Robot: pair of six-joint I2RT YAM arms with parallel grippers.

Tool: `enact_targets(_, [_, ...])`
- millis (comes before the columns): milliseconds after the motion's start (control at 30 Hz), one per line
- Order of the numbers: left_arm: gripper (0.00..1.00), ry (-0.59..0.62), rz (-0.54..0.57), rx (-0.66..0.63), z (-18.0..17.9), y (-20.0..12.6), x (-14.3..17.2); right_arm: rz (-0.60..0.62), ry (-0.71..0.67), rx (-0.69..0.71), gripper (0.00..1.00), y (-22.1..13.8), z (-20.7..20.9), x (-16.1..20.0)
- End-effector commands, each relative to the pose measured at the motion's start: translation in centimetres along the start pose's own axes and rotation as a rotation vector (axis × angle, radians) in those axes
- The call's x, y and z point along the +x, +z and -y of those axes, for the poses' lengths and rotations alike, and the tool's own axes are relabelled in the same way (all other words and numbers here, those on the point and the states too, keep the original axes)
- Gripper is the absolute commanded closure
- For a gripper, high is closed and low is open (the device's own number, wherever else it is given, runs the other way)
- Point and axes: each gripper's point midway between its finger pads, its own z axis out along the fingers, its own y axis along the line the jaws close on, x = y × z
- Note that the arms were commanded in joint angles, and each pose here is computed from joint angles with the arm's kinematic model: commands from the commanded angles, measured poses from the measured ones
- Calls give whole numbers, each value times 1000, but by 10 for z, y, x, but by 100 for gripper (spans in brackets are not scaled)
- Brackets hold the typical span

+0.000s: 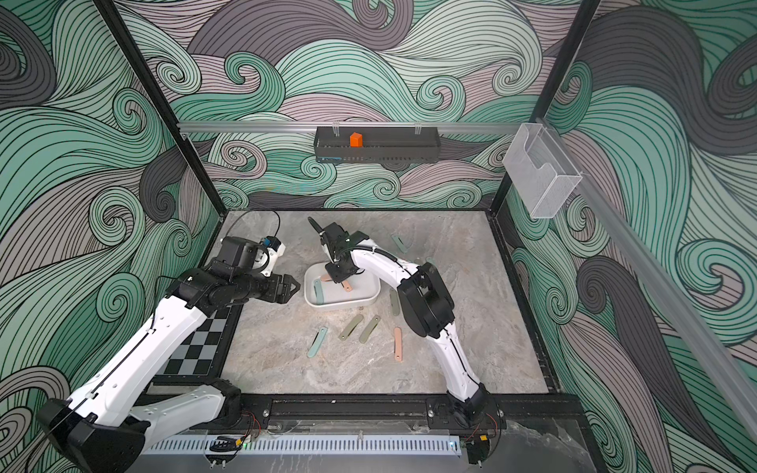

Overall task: Take the fruit knife out of the storage box
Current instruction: Pick up the fruit knife from the storage box, then place the fruit knife at the center of the board.

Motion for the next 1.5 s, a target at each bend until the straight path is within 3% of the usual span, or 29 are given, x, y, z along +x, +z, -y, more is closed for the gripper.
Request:
enact_targets(0, [19,21,52,38,9,-8,-24,64,10,-11,81,-41,12,-12])
enact_targets(267, [19,42,65,54,15,-1,-54,107,92,46,80,-68,69,-31])
enact_targets(467, [19,20,64,108,23,19,-72,113,169,121,76,-58,124,-41])
enact_targets(667, [21,-4,18,175,31,48,-77,97,252,95,72,-28,159,-44])
enact_targets(1000, [21,-14,10,201,36,61,-87,14,313,64,79,32,179,-28])
enact_targets(1233, [21,-10,16,198,35,59,-88,22,323,66,79,26,178,-29])
enact_targets(1300, [21,-10,19,197,35,57,-89,44,322,50,70,16,174,-33])
enact_targets(1467, [21,-1,32,184,35,47,-89,85,309,-4,37,-11,159,-40])
